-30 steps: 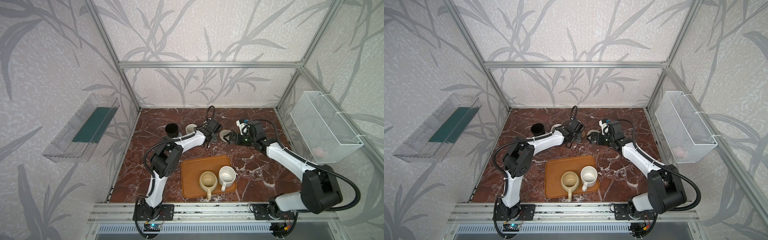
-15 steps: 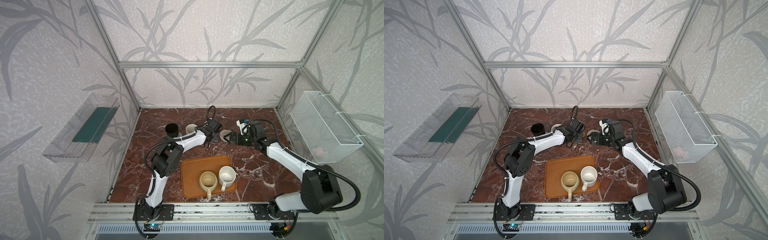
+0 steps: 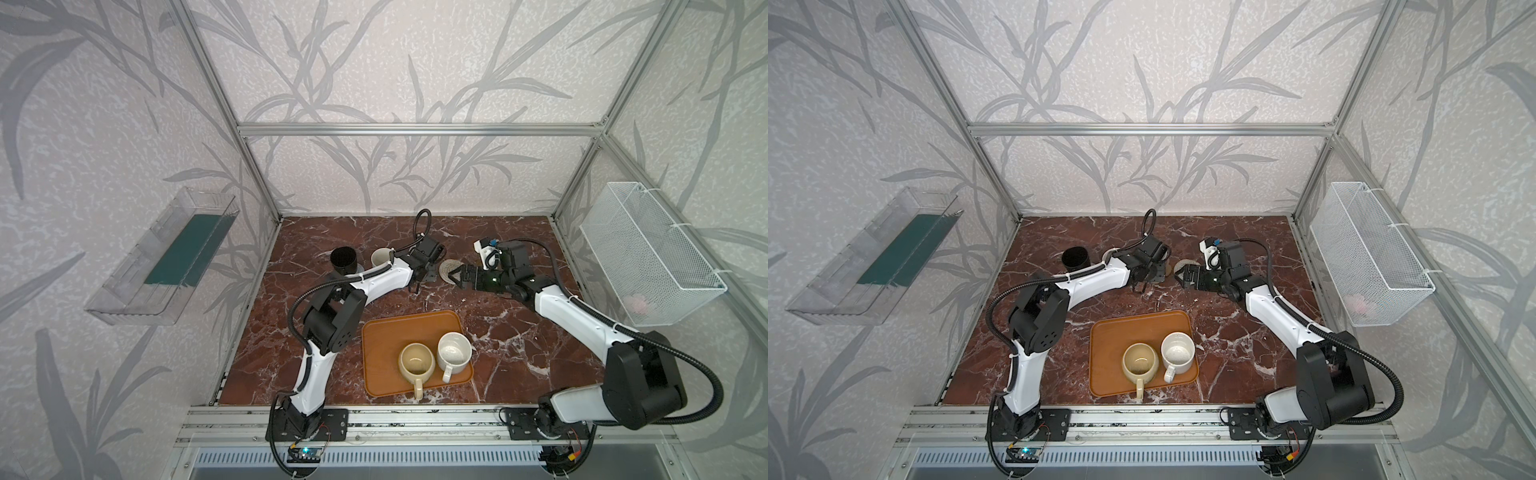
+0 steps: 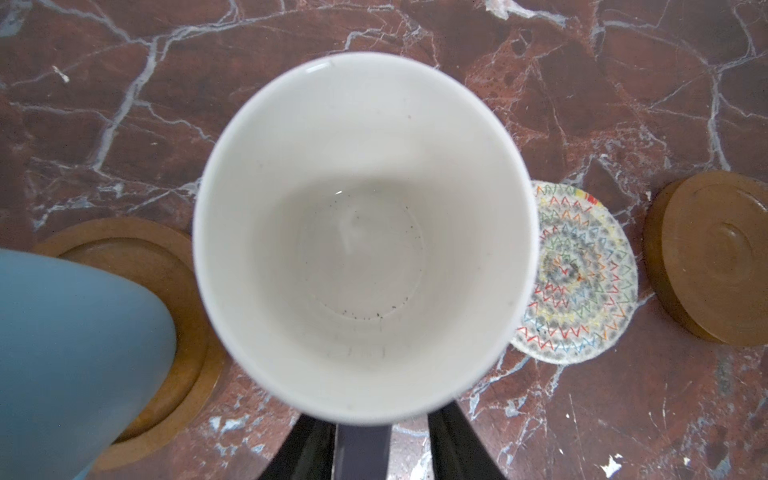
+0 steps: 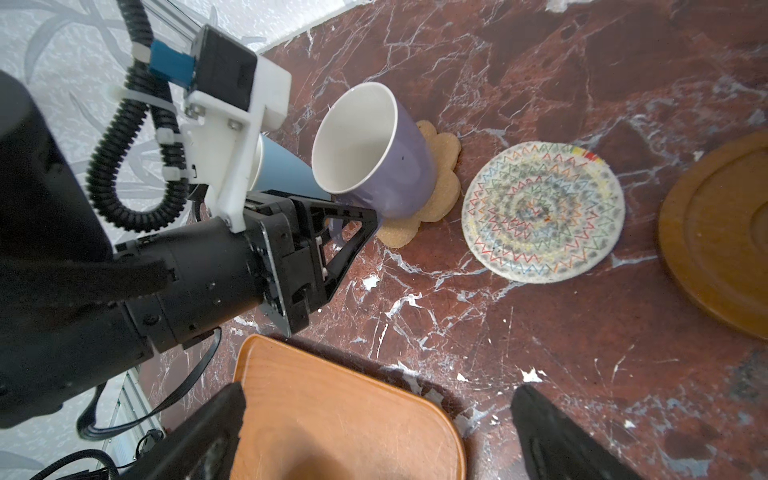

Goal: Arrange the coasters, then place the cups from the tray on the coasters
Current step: 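Lower the purple mug onto the cork flower-shaped coaster beside the light-blue mug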

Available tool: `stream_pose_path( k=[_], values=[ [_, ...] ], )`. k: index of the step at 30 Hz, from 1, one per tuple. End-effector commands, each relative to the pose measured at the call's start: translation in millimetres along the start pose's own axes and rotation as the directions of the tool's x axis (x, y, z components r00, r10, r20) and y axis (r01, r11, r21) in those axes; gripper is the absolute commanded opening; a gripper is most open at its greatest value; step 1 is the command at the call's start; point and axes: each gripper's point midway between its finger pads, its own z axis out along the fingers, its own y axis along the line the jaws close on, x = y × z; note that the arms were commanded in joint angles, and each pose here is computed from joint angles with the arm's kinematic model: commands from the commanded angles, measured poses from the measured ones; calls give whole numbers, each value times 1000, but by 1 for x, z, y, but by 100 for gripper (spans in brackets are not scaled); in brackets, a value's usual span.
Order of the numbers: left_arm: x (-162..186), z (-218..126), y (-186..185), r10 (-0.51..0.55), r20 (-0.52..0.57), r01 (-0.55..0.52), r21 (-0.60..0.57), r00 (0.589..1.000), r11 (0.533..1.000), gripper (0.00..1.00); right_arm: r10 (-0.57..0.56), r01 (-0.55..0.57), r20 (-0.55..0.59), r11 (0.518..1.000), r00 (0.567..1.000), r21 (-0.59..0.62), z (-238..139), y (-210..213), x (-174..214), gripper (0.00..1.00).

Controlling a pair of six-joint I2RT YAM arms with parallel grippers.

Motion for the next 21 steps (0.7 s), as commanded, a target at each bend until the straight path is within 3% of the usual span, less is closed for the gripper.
stream_pose_path(
  k=[1,12,21],
  values=[
    [1,-2,-4,-17,-18,17,12,1000,1000,40,-14,14,10,1000,1000,-15,-8,5,-1,99],
    [-3,-18,-9,-54,-22,55,57,998,997,50,-27,27,8,1000,1000,-9,-20,7,4,99],
    [-24,-69,-13,-92,37,86,136,995,987,69,-69,69,-17,997,997,26,-50,16,13,99]
  ],
)
